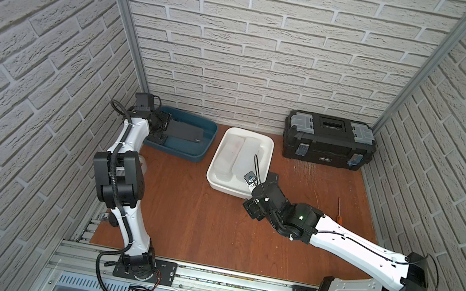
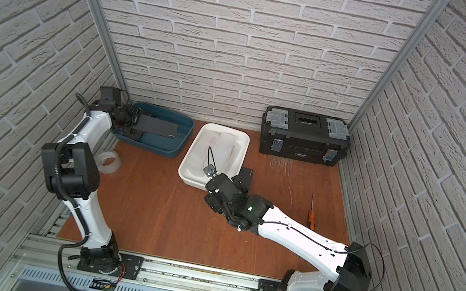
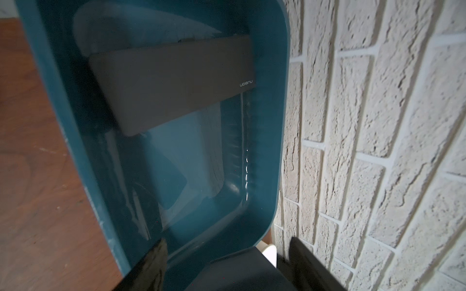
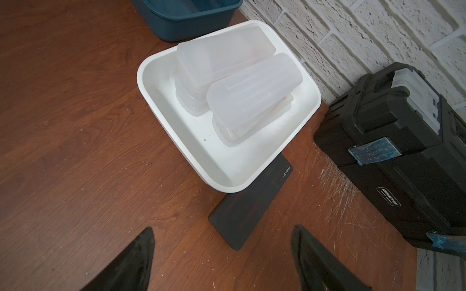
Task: Place the pencil cases by color into the storage box
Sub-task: Place the pencil case at the storage box.
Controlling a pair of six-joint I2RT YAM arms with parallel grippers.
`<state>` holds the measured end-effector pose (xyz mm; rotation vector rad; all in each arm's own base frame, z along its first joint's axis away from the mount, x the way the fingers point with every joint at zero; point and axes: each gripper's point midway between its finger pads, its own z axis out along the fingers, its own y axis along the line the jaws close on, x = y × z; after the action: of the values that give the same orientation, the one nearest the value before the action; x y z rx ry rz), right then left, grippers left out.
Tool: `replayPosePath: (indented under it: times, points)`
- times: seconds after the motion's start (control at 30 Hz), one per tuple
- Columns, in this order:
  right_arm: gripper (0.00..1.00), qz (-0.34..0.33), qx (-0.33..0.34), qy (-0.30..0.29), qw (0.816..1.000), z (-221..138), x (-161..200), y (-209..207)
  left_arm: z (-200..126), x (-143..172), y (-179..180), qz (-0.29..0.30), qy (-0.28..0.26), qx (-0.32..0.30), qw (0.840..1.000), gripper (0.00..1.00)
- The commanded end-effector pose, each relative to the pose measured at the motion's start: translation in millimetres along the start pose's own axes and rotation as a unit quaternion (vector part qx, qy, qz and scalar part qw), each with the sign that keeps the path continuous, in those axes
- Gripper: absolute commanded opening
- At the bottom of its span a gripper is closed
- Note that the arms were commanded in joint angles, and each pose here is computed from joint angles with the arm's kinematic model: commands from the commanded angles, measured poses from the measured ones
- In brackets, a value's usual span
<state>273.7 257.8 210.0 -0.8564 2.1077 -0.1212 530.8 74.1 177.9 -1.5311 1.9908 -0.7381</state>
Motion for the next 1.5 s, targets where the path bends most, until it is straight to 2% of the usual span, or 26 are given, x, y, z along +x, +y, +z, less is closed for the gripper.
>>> replayPosePath:
  times: [0.0,0.17,0.4,0.87,1.17,1.47]
  points:
    - [0.86,0.005,-0.005,-0.008,1.000,6,-2,2,13,-11,-8,0.010,-0.001,0.004,1.000,0.40]
    - [0.85,0.008,-0.007,-0.002,1.000,10,2,2,45,-15,-9,0.016,0.004,-0.009,1.000,0.37]
    - [0.86,0.011,-0.015,0.006,1.000,19,5,5,73,-9,-9,0.042,0.006,-0.037,0.998,0.37]
    - [0.85,0.019,-0.022,0.016,0.999,28,16,4,122,6,7,0.047,0.012,-0.068,0.996,0.42]
    - [0.85,0.026,-0.024,0.022,0.999,31,23,4,146,13,13,0.046,0.006,-0.077,0.996,0.46]
    - [0.85,0.033,-0.025,0.028,0.999,31,31,3,156,14,18,0.038,0.000,-0.086,0.996,0.47]
